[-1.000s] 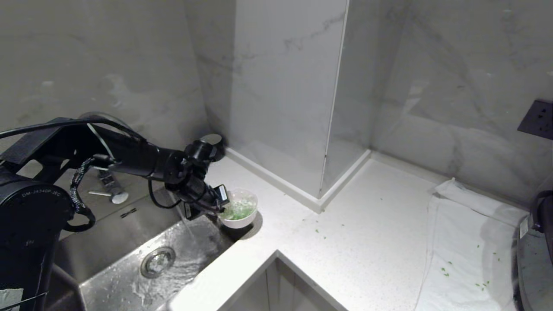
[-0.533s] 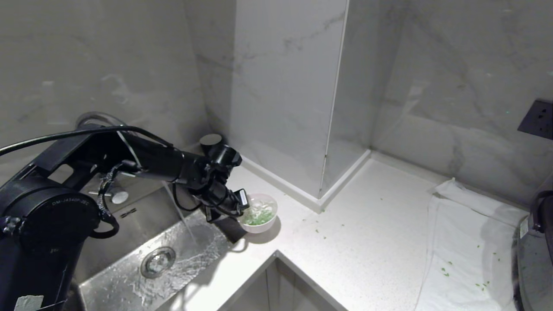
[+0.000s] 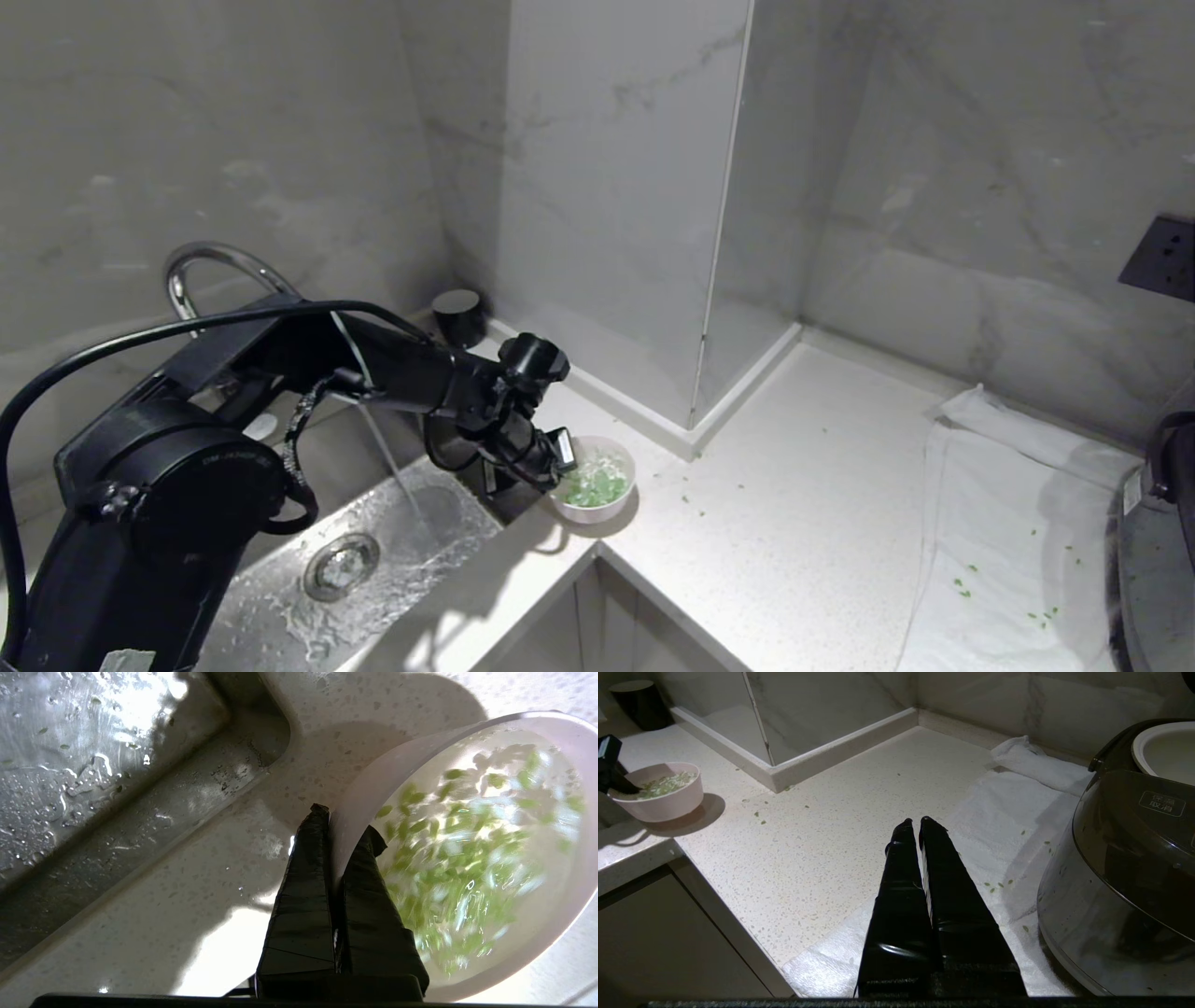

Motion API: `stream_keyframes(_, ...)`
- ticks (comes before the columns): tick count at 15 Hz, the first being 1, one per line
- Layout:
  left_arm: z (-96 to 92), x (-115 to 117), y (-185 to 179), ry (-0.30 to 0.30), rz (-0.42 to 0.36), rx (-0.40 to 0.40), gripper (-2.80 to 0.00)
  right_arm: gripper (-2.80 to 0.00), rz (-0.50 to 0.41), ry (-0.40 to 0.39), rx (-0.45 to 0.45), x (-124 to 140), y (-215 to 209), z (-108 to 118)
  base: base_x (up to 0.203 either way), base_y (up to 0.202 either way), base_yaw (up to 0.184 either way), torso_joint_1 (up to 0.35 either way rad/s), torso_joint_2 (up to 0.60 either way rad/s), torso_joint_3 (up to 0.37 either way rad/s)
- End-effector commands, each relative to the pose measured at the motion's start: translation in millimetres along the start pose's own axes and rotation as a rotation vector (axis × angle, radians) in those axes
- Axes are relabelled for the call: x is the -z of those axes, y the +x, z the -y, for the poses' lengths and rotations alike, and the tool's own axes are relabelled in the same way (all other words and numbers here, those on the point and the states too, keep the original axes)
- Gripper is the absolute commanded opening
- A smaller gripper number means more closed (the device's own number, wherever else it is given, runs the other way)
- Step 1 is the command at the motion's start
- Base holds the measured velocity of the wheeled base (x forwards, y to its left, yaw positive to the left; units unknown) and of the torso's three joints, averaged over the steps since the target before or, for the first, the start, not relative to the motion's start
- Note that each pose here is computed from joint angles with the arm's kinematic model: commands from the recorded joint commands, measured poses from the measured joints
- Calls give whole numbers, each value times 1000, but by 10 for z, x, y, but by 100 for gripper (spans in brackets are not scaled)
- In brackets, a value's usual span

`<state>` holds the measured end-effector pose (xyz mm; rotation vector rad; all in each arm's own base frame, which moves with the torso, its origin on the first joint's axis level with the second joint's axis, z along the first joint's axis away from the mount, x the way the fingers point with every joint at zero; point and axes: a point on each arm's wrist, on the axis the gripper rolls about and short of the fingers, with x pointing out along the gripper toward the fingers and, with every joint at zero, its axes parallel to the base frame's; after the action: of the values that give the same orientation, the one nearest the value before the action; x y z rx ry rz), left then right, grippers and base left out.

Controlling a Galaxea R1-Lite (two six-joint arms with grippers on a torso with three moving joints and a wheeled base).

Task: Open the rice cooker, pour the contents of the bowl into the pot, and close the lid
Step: Place the bowl on the table

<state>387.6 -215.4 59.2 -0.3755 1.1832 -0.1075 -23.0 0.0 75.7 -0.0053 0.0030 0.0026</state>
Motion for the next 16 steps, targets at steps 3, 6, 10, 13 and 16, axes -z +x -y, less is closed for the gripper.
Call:
stream_keyframes(3, 70, 88, 177, 14, -10, -29, -280, -280, 0, -1, -1, 0, 0, 0, 0, 0, 0, 0, 0, 0)
stream_keyframes(6, 95, 110, 234, 12, 1, -48, -280, -280, 0, -1, -1, 0, 0, 0, 0, 0, 0, 0, 0, 0)
stream_keyframes(10, 139, 89, 216, 15, 20, -43, -280, -280, 0, -1, -1, 0, 0, 0, 0, 0, 0, 0, 0, 0)
stream_keyframes(13, 196, 88, 252, 17, 31, -40, -280, -280, 0, -1, -1, 0, 0, 0, 0, 0, 0, 0, 0, 0)
stream_keyframes(16, 238, 68, 293, 0, 28, -55, -280, -280, 0, -1, -1, 0, 0, 0, 0, 0, 0, 0, 0, 0)
